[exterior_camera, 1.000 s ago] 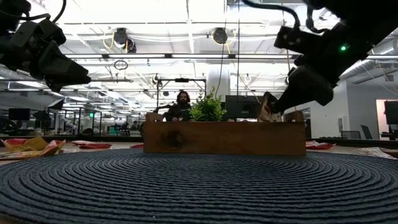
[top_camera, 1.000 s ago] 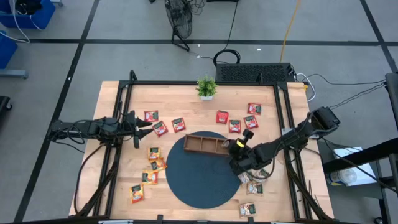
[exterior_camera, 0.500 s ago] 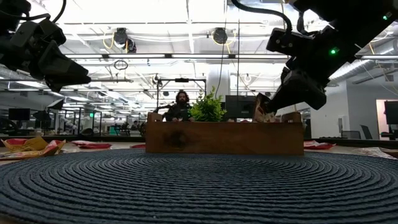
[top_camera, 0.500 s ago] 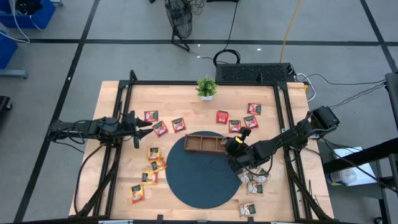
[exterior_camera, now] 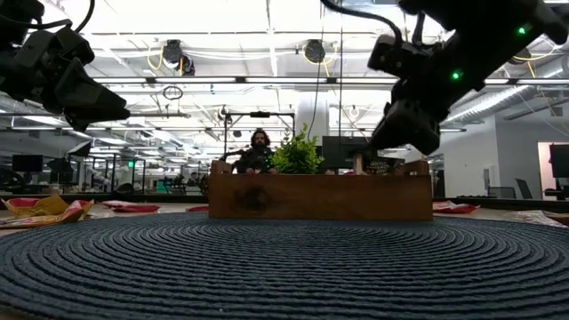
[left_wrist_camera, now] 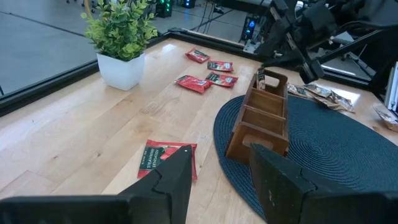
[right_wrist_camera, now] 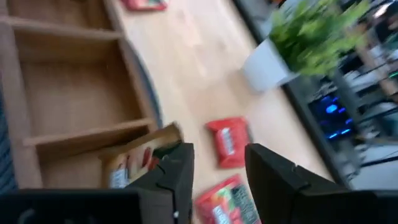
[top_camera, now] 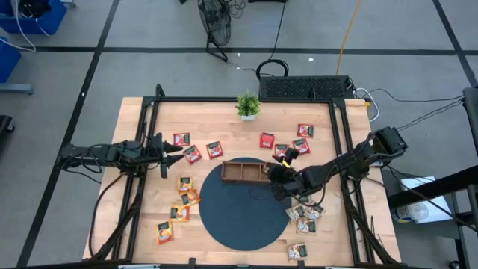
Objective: Pick & Place Tea
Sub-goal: Put the brown tea bag into the right slot of the wooden organizer
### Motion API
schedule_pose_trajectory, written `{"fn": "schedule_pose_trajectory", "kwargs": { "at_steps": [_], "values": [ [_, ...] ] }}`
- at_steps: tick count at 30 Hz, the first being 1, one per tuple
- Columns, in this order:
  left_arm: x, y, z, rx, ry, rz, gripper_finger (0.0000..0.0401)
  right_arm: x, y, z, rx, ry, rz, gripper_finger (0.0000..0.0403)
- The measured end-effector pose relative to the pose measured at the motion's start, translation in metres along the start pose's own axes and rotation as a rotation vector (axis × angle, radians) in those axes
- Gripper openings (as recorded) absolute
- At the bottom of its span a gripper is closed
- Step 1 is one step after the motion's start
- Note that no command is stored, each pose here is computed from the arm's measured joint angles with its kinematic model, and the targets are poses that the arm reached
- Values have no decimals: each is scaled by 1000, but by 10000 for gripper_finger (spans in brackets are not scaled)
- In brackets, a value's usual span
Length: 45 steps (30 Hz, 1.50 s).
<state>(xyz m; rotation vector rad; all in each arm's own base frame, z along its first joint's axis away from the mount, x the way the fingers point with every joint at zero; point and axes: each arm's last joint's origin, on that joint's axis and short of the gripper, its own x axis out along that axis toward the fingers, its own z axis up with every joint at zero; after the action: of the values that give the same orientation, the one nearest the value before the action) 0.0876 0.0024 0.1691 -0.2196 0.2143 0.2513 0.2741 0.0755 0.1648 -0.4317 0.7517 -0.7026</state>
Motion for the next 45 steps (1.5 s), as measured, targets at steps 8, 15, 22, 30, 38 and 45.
{"fn": "schedule_pose_trajectory", "kwargs": {
  "at_steps": [8,15,22,30,38,45],
  "values": [
    [0,0,0,0,0,0,161,-21,-15,29,-77,-170,165,122],
    [0,0,0,0,0,0,161,-24,-30,69,-164,-34,591,18],
    [0,0,0,-1,-3,0,161,12,-5,57,-371,362,597,1],
    [0,0,0,0,-1,0,161,38,17,39,-412,471,653,0],
    [0,0,0,0,-1,0,161,56,19,32,-382,540,704,0],
    [0,0,0,0,0,0,161,53,24,30,-468,496,528,0]
  ]
}}
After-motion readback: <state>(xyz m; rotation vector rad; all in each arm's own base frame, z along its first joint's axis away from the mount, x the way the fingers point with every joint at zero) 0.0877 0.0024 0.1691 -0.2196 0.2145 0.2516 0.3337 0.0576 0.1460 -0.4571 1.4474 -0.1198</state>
